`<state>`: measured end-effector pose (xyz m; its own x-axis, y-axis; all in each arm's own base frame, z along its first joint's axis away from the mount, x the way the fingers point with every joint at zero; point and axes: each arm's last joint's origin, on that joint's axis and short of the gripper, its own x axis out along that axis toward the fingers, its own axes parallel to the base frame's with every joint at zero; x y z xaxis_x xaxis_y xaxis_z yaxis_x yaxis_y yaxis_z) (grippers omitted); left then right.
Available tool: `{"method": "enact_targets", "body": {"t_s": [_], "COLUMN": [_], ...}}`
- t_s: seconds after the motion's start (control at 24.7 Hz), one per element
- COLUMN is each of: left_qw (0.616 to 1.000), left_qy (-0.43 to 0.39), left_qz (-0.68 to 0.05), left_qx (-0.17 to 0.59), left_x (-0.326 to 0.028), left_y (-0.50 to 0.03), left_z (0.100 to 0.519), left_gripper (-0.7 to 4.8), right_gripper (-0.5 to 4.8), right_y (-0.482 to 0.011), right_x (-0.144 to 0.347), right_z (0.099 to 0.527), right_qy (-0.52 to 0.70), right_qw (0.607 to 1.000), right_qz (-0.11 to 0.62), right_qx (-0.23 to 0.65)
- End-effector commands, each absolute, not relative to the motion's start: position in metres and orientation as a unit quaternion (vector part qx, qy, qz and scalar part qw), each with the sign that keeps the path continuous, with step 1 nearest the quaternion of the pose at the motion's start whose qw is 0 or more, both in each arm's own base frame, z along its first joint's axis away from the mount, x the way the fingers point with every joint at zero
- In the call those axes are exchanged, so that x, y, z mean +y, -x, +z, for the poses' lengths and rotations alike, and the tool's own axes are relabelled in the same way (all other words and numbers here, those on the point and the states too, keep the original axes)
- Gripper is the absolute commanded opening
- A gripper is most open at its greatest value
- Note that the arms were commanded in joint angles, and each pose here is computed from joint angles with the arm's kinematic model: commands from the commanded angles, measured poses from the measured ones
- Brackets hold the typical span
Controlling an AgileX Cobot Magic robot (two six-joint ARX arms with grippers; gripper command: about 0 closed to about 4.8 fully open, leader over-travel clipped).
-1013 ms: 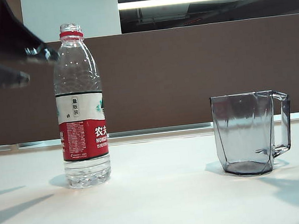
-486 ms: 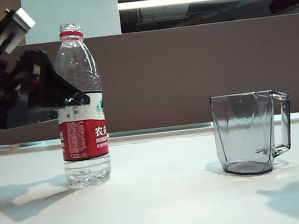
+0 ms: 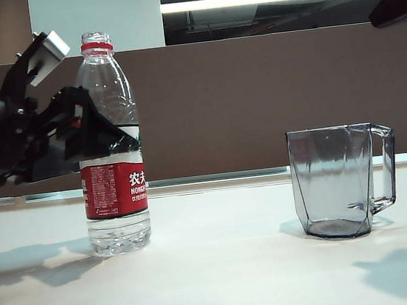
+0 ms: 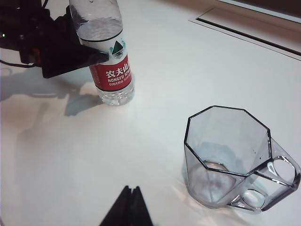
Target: Pick up the mineral water bottle with the left hand on the table and pour water into the mug until it's half full.
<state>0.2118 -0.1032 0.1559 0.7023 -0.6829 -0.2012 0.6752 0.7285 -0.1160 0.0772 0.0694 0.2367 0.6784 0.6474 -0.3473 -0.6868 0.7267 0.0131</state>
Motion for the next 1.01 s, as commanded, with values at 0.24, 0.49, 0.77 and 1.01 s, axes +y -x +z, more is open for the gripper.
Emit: {"method": "enact_targets", "body": {"t_s": [0.24, 0.49, 0.77, 1.01], "left_qw": [0.914, 0.908, 0.910, 0.909], "left_qy": [0.020, 0.014, 0.013, 0.011], "left_qz": [-0.394, -0.407, -0.401, -0.401], "left_qx": [0.092, 0.094, 0.109, 0.109], "left_x": [-0.114, -0.131, -0.131, -0.131], "left_y": [-0.225, -0.231, -0.233, -0.233], "left_z": [0.163, 0.159, 0.152, 0.152], "left_gripper": [4.79, 4.79, 4.79, 4.79], "right_gripper": [-0.02, -0.02, -0.02, -0.02], "right_y": [-0.077, -0.077, -0.077, -0.077], "right_x": [0.069, 0.069, 0.069, 0.069], "right_z": [0.238, 0.238, 0.238, 0.238], "right_qy": [0.059, 0.059, 0.059, 0.059], "right_qw": [0.913, 0.913, 0.913, 0.913], "right_qz": [0.368, 0.368, 0.368, 0.368], "right_qx": [0.167, 0.166, 0.166, 0.166]}}
